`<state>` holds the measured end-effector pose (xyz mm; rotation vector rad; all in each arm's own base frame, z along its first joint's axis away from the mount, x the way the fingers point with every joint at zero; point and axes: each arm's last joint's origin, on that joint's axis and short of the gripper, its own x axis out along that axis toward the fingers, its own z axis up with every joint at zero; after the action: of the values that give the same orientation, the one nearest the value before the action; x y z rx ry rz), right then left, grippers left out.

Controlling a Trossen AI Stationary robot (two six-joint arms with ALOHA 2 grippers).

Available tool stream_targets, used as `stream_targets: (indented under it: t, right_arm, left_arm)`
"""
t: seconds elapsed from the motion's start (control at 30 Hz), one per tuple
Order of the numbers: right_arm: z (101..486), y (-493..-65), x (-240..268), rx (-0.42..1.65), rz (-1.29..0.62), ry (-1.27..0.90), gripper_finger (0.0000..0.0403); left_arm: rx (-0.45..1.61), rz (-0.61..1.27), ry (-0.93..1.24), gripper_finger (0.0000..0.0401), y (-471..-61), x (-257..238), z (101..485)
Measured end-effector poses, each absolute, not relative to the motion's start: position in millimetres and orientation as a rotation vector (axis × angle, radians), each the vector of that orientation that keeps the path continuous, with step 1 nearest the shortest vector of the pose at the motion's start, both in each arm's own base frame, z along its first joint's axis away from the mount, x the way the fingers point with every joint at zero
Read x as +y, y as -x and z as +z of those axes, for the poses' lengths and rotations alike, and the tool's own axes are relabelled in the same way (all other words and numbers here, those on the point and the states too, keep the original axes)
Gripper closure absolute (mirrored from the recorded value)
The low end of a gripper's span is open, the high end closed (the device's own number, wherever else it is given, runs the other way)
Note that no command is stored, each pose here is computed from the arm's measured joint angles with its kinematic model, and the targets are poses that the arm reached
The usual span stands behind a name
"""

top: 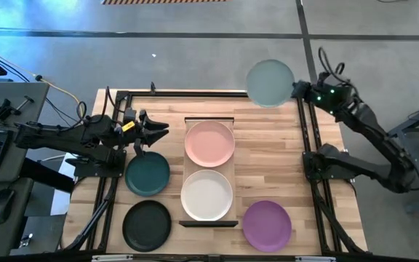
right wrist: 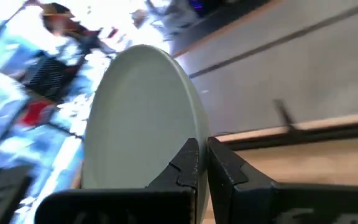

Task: Place and stack plates onto a shelf
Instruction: Stack the light blue plate on top of the pink plate

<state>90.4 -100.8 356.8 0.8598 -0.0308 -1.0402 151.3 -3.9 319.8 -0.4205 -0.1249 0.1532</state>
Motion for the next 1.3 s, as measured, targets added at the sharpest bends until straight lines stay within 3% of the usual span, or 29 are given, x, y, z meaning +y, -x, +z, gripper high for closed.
stream_targets:
  t: [0.23, 0.53, 0.8, 1.3]
  right_arm:
    - [366.2, -122.6, -85.1, 0.075, -0.758, -0.888, 0.0403]
    - [345.9, -207.1, -49.7, 0.133, -0.502, -0.918, 0.0403]
    - [312.1, -250.0, -44.0, 0.270, -0.525, -0.948, 0.0403]
    - [297.5, -264.6, -40.2, 0.346, -0.486, -1.038, 0.0403]
  left_arm:
    - [-0.126, 0.160, 0.421, 0.0279, -151.2, -3.7, 319.8]
    - [-0.144, 0.180, 0.424, 0.0279, -151.0, -3.0, 321.1]
    - [-0.178, 0.174, 0.413, 0.0279, -150.5, -3.0, 324.6]
    - [-0.175, 0.175, 0.410, 0.0279, -150.6, -3.0, 324.3]
